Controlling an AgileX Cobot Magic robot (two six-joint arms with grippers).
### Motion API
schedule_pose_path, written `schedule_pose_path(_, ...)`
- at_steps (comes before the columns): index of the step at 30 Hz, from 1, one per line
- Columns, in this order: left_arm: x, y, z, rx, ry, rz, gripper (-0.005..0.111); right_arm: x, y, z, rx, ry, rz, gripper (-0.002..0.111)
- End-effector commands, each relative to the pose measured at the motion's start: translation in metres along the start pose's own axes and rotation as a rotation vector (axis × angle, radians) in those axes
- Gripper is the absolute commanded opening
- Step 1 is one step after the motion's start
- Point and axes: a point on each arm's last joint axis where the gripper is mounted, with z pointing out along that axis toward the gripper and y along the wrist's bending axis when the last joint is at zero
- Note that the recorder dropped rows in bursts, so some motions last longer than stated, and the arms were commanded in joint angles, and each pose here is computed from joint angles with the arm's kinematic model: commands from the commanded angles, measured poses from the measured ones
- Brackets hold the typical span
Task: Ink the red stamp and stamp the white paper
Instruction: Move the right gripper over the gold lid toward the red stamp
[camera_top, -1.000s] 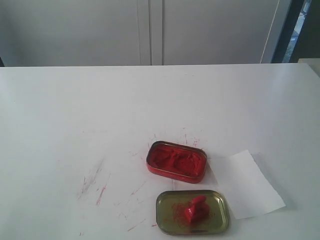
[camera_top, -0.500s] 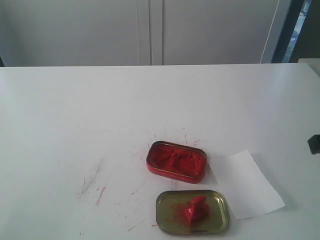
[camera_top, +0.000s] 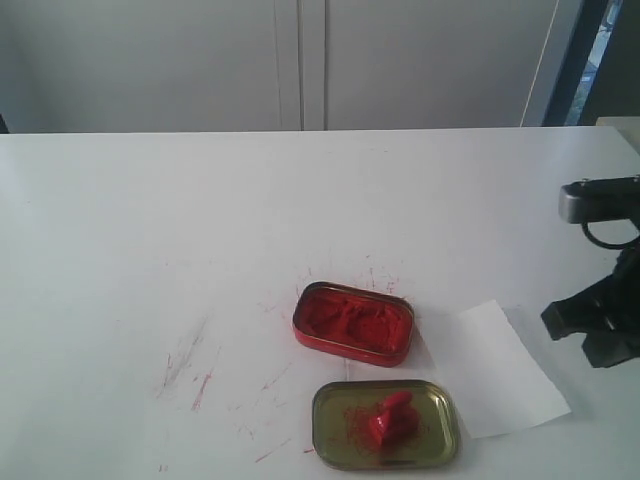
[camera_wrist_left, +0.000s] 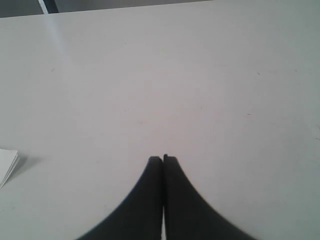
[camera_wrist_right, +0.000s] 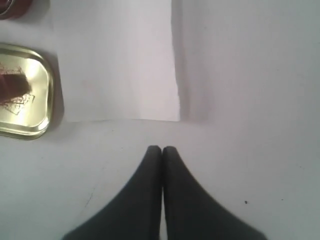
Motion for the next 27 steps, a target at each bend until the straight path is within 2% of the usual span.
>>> schedule_pose_path(1,0.001,0.0,0.0,0.005,0.004,-0.008,0.0,-0.009,0.011,0.003,-0.016,0.019,-0.06,0.0)
schedule_pose_path(10,0.001,0.0,0.0,0.005,0.004,-0.008,0.0,-0.031,0.028,0.007,-0.038,0.037,-0.152,0.0)
schedule_pose_path(16,0.001,0.0,0.0,0.005,0.004,-0.008,0.0,-0.042,0.048,0.018,-0.058,0.082,-0.265,0.0)
schedule_pose_path(27,0.001,0.0,0.0,0.005,0.004,-0.008,0.0,-0.063,0.094,0.035,-0.094,0.095,-0.603,0.0)
